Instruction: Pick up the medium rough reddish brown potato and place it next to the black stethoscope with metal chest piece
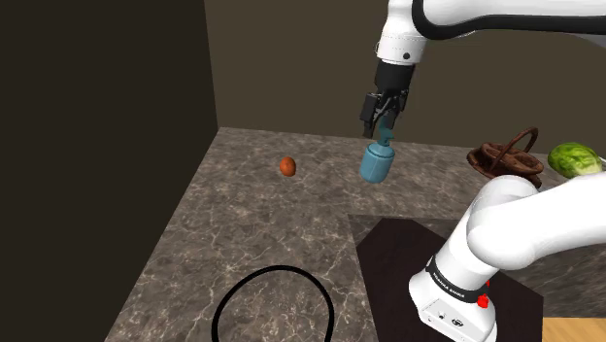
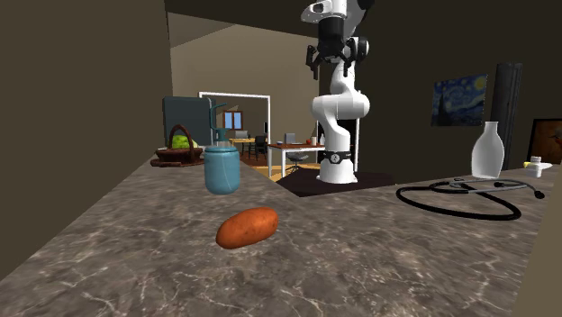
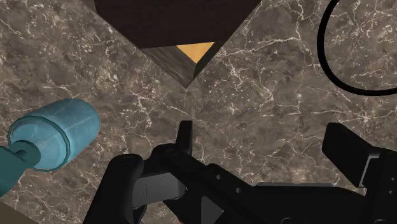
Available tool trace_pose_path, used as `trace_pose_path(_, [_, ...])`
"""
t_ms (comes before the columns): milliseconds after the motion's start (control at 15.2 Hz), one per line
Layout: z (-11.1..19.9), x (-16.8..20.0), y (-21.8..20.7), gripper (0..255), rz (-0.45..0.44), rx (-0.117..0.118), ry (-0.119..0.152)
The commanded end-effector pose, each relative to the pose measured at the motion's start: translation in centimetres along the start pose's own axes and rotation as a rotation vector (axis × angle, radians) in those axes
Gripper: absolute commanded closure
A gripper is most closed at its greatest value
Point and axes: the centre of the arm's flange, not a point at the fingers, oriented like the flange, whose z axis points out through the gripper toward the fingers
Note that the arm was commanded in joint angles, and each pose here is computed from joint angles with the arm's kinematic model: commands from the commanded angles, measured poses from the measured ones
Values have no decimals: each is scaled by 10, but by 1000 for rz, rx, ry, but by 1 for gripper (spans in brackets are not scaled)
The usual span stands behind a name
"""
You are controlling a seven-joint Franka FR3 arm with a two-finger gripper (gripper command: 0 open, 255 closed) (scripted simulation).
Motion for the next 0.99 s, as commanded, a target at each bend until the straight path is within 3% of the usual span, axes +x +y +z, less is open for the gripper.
trace_pose_path(0, [0,0,0,0,0,0,0])
trace_pose_path(924, [116,133,-30,0,269,-34,58])
